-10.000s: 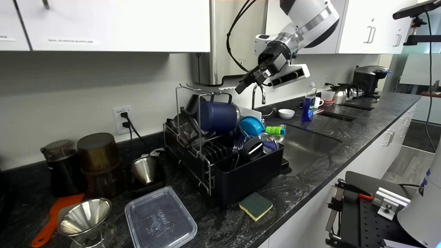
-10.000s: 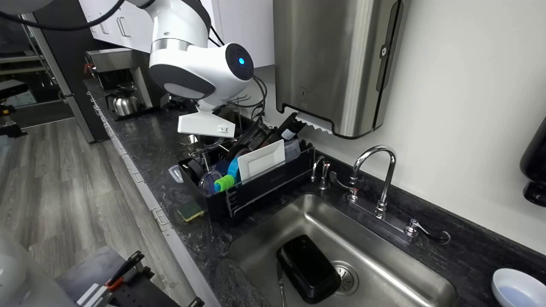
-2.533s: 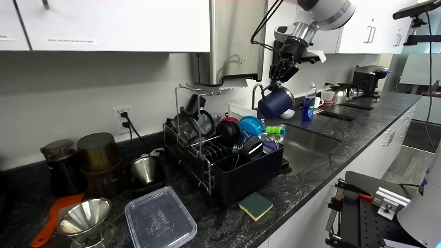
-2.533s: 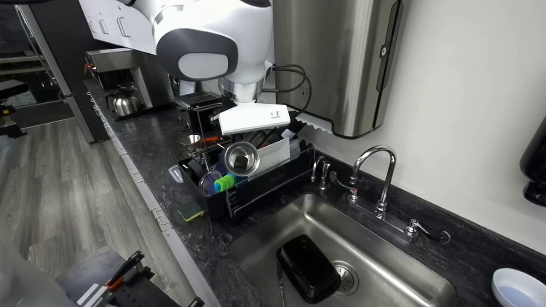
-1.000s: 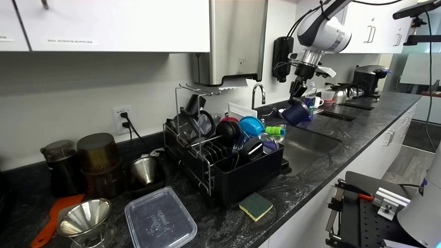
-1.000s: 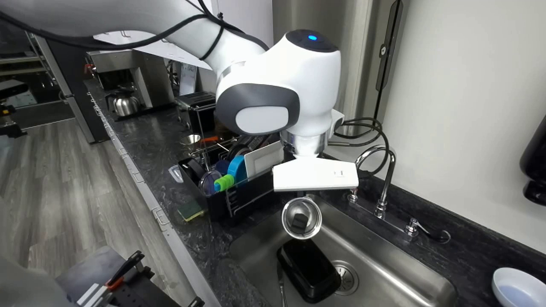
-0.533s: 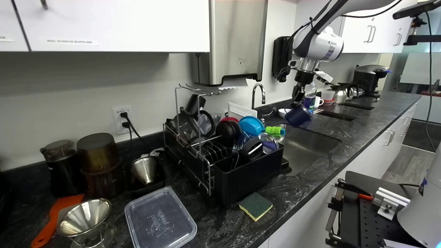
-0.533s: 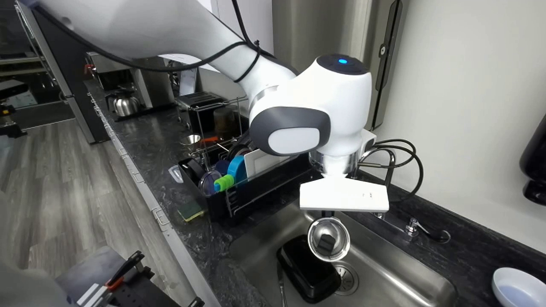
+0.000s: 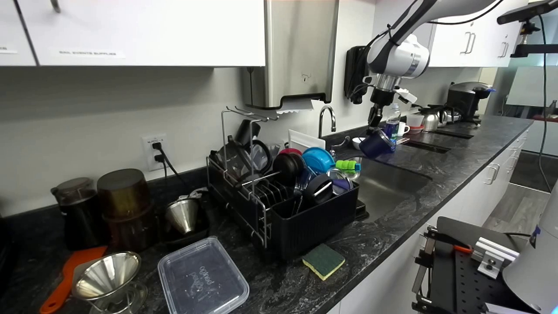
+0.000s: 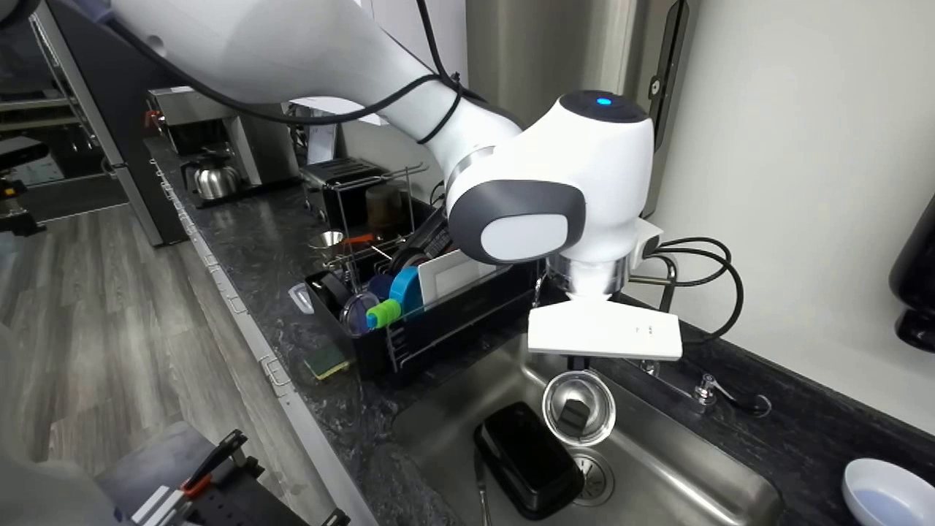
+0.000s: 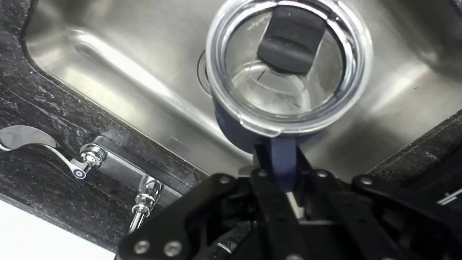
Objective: Remove the blue cup from the drying rack and put it in the sink.
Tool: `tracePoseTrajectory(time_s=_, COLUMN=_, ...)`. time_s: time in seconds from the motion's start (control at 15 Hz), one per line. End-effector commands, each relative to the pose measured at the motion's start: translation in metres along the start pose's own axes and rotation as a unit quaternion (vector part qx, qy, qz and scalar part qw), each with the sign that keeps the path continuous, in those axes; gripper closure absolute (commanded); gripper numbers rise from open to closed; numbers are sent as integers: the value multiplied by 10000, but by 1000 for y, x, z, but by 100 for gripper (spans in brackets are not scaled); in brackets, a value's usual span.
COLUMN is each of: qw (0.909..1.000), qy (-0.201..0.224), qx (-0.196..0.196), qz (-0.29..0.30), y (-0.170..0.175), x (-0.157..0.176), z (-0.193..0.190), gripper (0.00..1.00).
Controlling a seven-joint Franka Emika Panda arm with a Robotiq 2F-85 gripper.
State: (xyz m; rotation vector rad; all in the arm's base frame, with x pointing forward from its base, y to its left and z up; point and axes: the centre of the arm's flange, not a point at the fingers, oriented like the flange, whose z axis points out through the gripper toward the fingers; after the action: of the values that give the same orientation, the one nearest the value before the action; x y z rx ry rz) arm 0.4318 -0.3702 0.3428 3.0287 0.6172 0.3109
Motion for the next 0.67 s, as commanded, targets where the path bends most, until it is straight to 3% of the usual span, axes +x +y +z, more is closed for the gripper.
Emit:
tracePoseTrajectory(time_s=0.0, qw=9999, qy=-21, qx=-61, qz=96, y=3, x=4, z=-3, gripper=96)
tracePoseTrajectory(time_s=0.07, qw=10000, qy=7, qx=-5, qz=43, y=0, x=1, z=-1, gripper=83)
tracePoseTrajectory(time_s=0.6, qw=10000, qy=9, qx=-2, qz=81, y=0, x=2, z=0, gripper=83)
